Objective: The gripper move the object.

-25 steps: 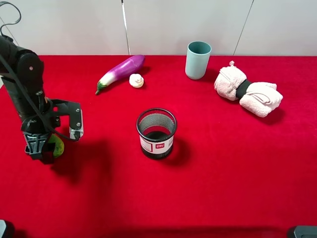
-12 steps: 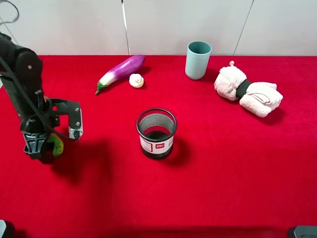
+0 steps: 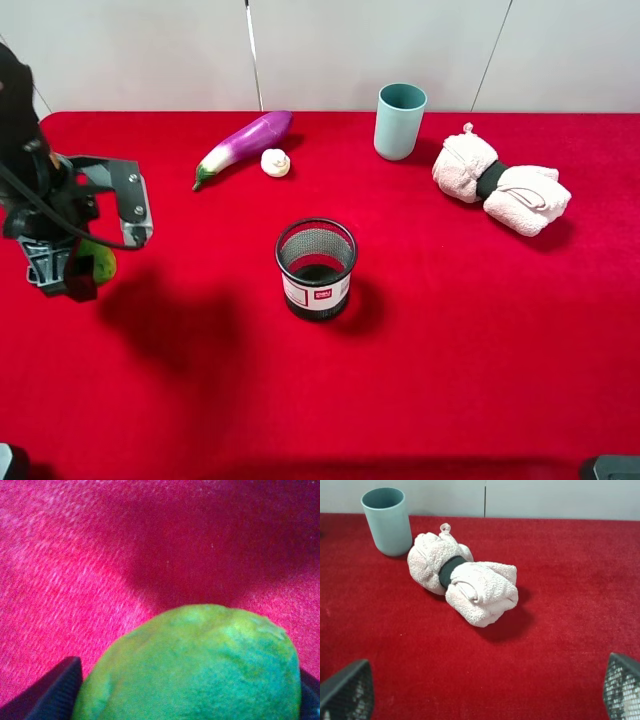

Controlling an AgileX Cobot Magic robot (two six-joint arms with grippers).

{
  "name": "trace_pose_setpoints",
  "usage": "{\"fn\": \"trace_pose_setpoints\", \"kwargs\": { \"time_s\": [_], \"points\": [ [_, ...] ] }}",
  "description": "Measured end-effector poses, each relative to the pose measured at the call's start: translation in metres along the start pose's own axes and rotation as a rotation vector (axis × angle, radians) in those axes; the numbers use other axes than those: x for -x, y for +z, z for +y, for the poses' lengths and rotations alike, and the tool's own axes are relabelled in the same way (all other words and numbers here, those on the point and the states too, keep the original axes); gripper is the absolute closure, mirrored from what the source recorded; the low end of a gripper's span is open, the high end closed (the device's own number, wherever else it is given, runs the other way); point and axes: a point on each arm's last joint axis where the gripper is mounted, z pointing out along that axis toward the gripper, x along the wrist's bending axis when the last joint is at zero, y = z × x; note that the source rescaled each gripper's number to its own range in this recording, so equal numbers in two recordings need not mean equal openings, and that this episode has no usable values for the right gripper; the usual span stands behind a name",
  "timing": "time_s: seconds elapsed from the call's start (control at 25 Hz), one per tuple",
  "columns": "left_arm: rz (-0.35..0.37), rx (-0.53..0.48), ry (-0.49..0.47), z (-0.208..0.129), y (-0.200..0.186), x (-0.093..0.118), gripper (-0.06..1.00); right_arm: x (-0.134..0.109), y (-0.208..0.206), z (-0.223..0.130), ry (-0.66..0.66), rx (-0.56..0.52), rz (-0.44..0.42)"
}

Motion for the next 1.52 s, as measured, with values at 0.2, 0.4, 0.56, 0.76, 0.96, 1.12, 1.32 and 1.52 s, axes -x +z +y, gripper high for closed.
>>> {"fn": "trace_pose_setpoints", "kwargs": {
  "time_s": [0.2, 0.4, 0.56, 0.76, 0.96, 1.12, 1.32, 1.52],
  "points": [
    [0.024, 0.049, -0.096, -0.004, -0.019, 0.005, 0.94, 0.000, 0.000, 0.000, 0.000, 0.000, 0.000],
    [-0.020, 0.120, -0.209, 0.001, -0.038, 0.008, 0.94, 0.000, 0.000, 0.000, 0.000, 0.000, 0.000],
    [-0.052, 0.149, -0.277, 0.010, -0.053, 0.006, 0.94, 0.000, 0.000, 0.000, 0.000, 0.000, 0.000],
    [-0.003, 0.141, -0.286, 0.028, -0.074, 0.010, 0.94, 0.000, 0.000, 0.000, 0.000, 0.000, 0.000],
    [0.056, 0.172, -0.297, 0.049, -0.097, 0.016, 0.94, 0.000, 0.000, 0.000, 0.000, 0.000, 0.000],
    [0.069, 0.202, -0.303, 0.060, -0.111, 0.022, 0.94, 0.000, 0.000, 0.000, 0.000, 0.000, 0.000],
    [0.067, 0.215, -0.322, 0.071, -0.126, 0.029, 0.94, 0.000, 0.000, 0.000, 0.000, 0.000, 0.000],
    [0.046, 0.175, -0.325, 0.090, -0.134, 0.035, 0.94, 0.000, 0.000, 0.000, 0.000, 0.000, 0.000]
  ]
}}
